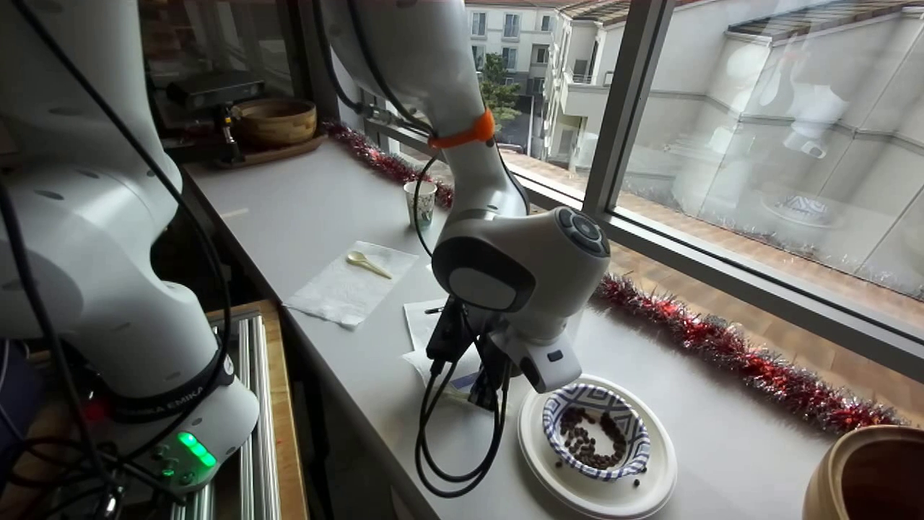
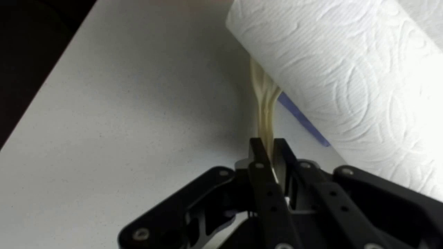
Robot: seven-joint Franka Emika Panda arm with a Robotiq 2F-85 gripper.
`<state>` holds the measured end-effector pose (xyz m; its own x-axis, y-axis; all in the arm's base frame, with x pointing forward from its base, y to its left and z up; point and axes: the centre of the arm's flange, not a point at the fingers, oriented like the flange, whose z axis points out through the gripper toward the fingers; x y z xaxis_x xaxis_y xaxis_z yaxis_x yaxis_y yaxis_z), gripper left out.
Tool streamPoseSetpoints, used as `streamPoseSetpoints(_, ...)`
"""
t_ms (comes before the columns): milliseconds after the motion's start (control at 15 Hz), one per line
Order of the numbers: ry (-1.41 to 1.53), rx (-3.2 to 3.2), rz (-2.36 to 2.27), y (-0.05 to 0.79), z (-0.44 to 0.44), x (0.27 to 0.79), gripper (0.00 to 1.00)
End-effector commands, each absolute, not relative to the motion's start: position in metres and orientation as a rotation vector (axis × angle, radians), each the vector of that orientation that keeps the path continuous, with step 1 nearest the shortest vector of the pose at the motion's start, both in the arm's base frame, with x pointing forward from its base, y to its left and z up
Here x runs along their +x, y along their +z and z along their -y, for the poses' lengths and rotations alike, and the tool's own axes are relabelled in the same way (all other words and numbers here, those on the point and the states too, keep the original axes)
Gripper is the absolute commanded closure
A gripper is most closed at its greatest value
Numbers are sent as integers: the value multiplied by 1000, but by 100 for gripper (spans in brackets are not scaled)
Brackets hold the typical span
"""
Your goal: Move the fork backwards
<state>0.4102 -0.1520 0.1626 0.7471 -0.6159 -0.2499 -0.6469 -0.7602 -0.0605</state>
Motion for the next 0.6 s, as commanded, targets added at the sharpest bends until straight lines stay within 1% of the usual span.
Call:
streamPoseSetpoints(0, 247, -2834, -1007, 205, 144, 387, 95)
streamPoseSetpoints(267, 94, -2881, -1025, 238, 147, 376, 95)
streamPoseSetpoints(533, -174, -2801, -1116, 272, 155, 375, 95)
